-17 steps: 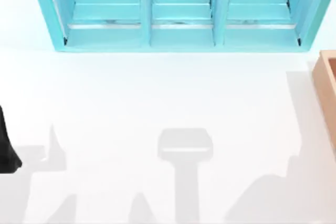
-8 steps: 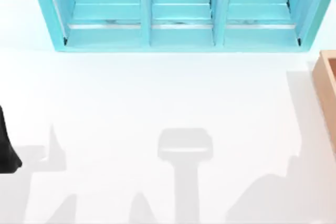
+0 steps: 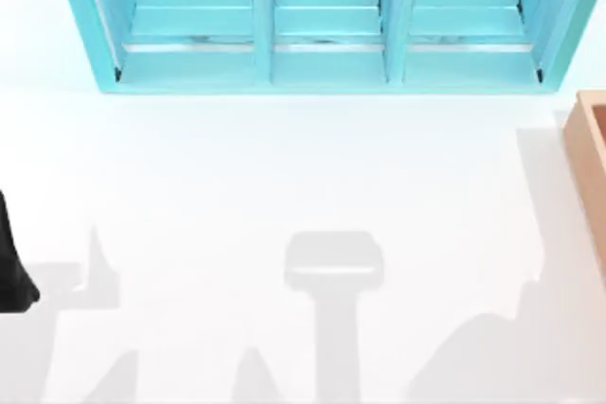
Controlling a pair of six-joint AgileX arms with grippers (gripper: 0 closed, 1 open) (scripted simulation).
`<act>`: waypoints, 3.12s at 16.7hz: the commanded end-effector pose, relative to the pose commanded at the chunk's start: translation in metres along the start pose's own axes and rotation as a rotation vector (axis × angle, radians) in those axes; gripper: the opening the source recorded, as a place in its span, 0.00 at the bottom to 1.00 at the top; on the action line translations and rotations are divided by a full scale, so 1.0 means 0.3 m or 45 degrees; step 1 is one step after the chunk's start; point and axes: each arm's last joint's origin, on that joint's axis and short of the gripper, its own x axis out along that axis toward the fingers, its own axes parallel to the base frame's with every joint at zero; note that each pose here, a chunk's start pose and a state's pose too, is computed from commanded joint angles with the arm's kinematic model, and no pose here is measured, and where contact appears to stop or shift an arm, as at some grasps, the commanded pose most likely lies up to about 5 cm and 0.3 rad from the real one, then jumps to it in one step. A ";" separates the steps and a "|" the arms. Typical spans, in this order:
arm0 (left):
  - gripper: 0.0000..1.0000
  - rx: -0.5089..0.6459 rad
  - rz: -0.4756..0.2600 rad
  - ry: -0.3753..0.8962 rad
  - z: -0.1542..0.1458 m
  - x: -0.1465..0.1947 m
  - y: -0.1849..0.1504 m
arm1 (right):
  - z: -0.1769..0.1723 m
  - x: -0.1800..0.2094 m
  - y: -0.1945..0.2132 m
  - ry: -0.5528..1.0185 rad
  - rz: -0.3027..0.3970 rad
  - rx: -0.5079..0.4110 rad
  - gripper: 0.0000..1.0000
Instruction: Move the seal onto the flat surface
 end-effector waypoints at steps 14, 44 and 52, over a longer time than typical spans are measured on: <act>1.00 0.000 0.000 0.000 0.000 0.000 0.000 | 0.010 -0.480 0.489 0.009 -0.001 0.000 0.00; 1.00 0.000 0.000 0.000 0.000 0.000 0.000 | 0.185 0.014 0.943 -0.001 -0.005 0.009 0.00; 1.00 0.000 0.000 0.000 0.000 0.000 0.000 | 0.184 0.020 0.944 -0.002 -0.005 0.006 0.30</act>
